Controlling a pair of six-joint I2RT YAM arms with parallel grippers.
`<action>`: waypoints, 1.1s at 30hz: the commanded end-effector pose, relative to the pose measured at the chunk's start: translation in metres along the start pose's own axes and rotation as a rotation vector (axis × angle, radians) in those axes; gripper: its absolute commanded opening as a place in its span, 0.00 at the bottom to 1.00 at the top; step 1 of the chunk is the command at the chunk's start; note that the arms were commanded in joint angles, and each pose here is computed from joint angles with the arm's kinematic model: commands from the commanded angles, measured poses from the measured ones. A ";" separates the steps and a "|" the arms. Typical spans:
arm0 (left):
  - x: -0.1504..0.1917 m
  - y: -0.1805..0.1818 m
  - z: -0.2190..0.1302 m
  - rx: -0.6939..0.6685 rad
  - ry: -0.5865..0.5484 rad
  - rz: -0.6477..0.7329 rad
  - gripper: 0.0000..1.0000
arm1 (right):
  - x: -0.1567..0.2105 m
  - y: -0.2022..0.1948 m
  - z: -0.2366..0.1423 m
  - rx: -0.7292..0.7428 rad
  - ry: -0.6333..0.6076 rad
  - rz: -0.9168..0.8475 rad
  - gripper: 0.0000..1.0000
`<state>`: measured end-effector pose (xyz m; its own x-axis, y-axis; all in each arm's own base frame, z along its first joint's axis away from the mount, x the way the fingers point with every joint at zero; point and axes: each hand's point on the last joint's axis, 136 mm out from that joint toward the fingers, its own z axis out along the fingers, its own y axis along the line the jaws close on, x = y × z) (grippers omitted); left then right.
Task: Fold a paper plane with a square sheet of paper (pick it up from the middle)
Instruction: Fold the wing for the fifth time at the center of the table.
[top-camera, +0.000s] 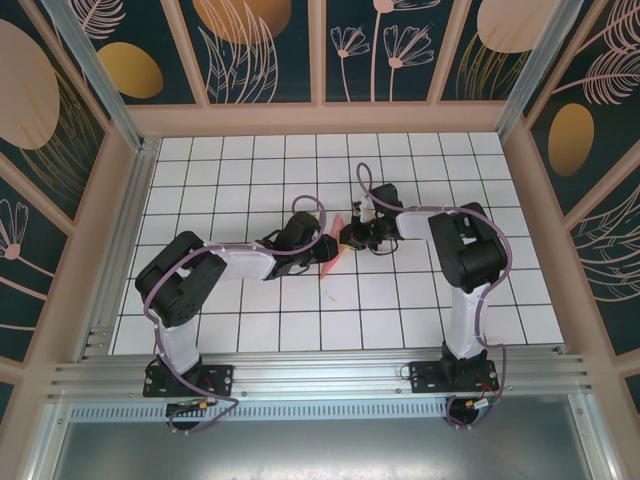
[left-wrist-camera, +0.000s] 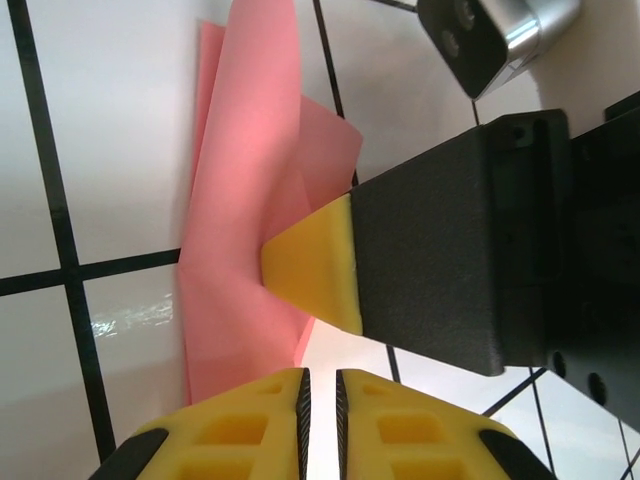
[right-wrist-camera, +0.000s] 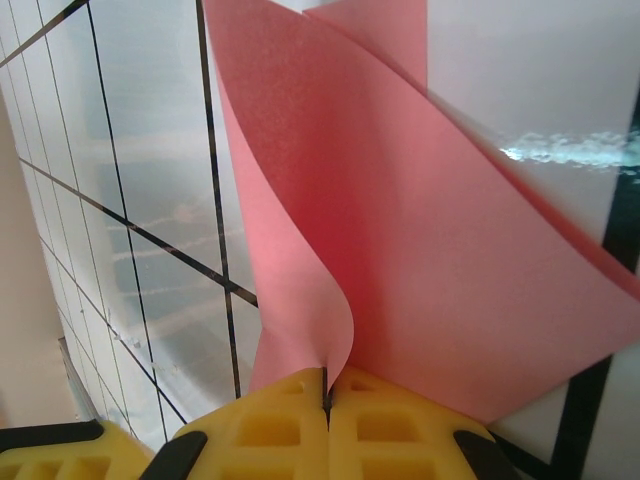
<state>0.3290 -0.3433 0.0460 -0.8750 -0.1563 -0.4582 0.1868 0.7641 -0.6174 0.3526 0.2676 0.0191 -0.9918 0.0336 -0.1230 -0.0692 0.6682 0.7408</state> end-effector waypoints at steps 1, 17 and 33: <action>0.004 0.007 0.007 -0.024 0.033 0.014 0.17 | 0.006 -0.009 0.007 0.011 0.026 0.015 0.04; 0.016 0.025 0.011 -0.094 0.086 0.049 0.13 | 0.006 -0.002 0.002 -0.001 0.025 0.010 0.04; 0.022 0.022 0.015 -0.069 0.111 0.064 0.12 | 0.008 0.003 0.000 -0.026 0.020 -0.003 0.02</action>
<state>0.3216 -0.3401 0.0204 -0.8983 -0.0660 -0.4343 0.2100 0.8037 -0.5567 0.3517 0.2683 0.0199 -0.9923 0.0304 -0.1198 -0.0697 0.6633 0.7451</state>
